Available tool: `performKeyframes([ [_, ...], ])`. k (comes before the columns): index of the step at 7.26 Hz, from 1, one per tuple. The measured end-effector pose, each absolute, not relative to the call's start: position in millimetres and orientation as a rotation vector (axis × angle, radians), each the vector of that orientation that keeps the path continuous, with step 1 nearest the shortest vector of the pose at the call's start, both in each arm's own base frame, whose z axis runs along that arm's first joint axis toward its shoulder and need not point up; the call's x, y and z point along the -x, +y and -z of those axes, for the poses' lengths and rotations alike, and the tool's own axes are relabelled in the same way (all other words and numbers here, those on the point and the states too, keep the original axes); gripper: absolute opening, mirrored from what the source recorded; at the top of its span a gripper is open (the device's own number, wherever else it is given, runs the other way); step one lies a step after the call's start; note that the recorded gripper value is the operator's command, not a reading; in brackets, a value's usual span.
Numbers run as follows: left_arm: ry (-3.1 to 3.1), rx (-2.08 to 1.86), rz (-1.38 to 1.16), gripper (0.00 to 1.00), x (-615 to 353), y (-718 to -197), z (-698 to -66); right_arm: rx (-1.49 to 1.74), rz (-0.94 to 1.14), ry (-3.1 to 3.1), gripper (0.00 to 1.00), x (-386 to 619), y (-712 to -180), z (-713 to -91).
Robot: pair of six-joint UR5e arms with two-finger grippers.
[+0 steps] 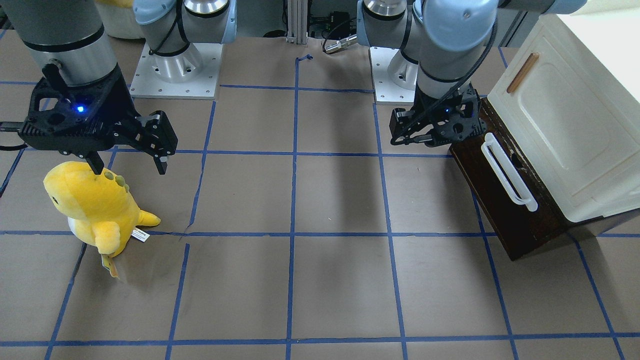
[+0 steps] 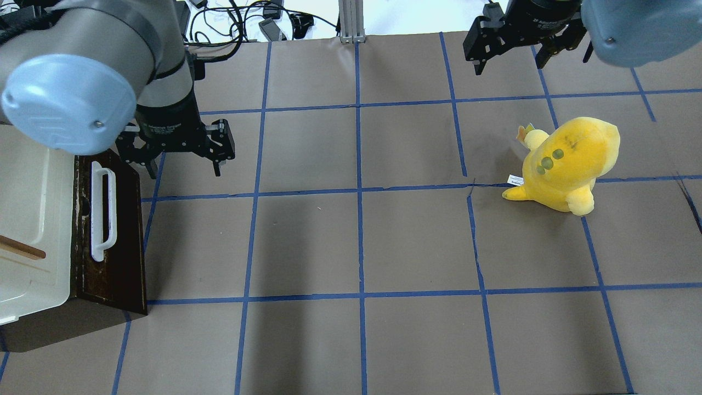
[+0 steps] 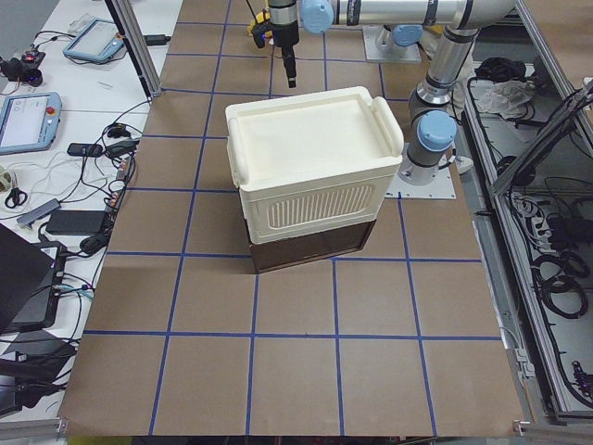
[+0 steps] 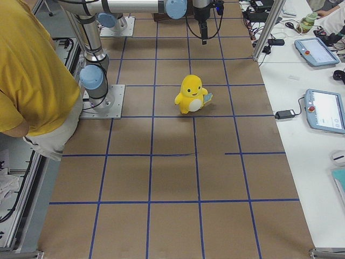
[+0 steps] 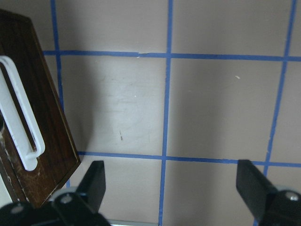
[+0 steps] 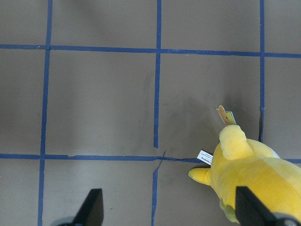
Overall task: Pull drawer sideways
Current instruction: 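Move the left gripper down toward the white handle of the wooden drawer, then lower the left gripper around the white bar handle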
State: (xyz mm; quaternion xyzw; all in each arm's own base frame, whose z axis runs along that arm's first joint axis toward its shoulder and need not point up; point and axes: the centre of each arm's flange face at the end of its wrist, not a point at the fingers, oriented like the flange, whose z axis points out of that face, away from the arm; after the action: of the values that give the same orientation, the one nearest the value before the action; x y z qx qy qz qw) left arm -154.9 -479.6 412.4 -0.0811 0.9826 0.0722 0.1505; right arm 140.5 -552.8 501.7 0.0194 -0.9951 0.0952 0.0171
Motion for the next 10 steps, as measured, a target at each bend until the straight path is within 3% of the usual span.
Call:
performKeyframes([
  [5,2.417,0.301,-0.365,1.0,174,-456,-269,-0.06,-0.296,-3.093,1.0,-141,-553,-502],
  [10,2.053,0.039,-0.299,1.0,163,-465,-203,-0.06,-0.295,-3.093,1.0,-141,-553,-501],
])
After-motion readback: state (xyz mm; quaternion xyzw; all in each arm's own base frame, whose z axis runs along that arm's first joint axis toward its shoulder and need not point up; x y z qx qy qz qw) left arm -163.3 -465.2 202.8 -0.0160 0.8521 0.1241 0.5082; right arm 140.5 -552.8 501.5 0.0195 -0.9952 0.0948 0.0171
